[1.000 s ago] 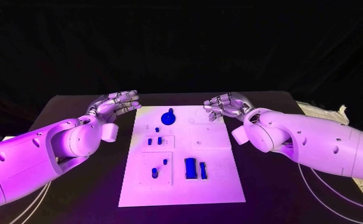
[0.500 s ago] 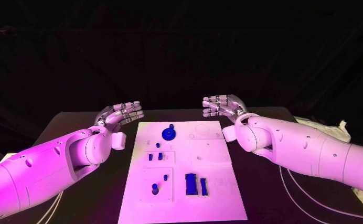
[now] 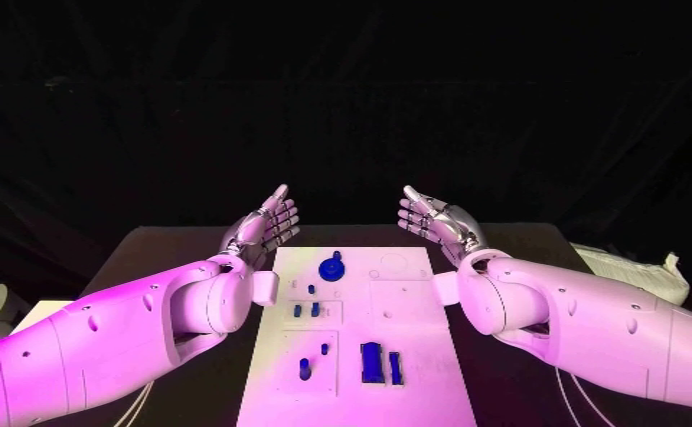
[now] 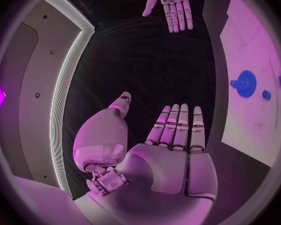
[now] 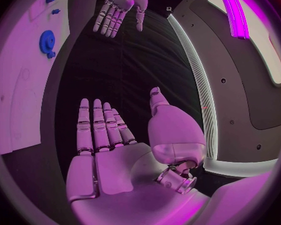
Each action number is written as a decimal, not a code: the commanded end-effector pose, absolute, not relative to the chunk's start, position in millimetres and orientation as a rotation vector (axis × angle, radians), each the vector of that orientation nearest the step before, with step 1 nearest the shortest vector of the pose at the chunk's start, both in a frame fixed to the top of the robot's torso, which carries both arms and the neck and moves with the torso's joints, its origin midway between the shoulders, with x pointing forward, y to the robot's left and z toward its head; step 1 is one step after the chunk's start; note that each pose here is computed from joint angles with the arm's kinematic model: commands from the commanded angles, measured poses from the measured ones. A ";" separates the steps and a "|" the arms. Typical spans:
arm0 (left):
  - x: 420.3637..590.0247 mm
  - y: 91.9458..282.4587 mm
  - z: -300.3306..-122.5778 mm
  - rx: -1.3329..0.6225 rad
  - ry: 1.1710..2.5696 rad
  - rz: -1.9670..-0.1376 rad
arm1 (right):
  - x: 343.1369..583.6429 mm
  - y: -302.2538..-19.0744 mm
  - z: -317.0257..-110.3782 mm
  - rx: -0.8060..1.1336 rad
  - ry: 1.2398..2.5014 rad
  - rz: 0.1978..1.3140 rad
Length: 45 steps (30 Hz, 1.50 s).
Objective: Assemble the parts on the task board
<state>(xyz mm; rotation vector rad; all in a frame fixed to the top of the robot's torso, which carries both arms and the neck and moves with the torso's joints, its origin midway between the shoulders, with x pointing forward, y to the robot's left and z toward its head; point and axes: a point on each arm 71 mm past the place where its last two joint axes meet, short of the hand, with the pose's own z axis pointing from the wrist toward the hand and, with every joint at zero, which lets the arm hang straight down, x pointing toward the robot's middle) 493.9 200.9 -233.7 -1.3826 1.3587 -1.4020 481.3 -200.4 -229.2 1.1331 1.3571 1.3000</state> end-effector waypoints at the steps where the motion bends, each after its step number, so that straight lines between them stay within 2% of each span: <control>1: 484.0 201.5 -228.1 -1.269 1.263 -1.282 | 472.7 -200.3 -225.2 1.189 1.232 1.235; 6: 468.4 195.0 -225.6 -1.227 1.232 -1.244 | 462.4 -192.9 -224.3 1.208 1.219 1.229; 11: 461.9 192.5 -224.2 -1.209 1.218 -1.229 | 461.8 -192.4 -224.2 1.209 1.218 1.229; 45: 461.8 192.4 -224.2 -1.209 1.218 -1.229 | 461.8 -192.4 -224.2 1.209 1.218 1.229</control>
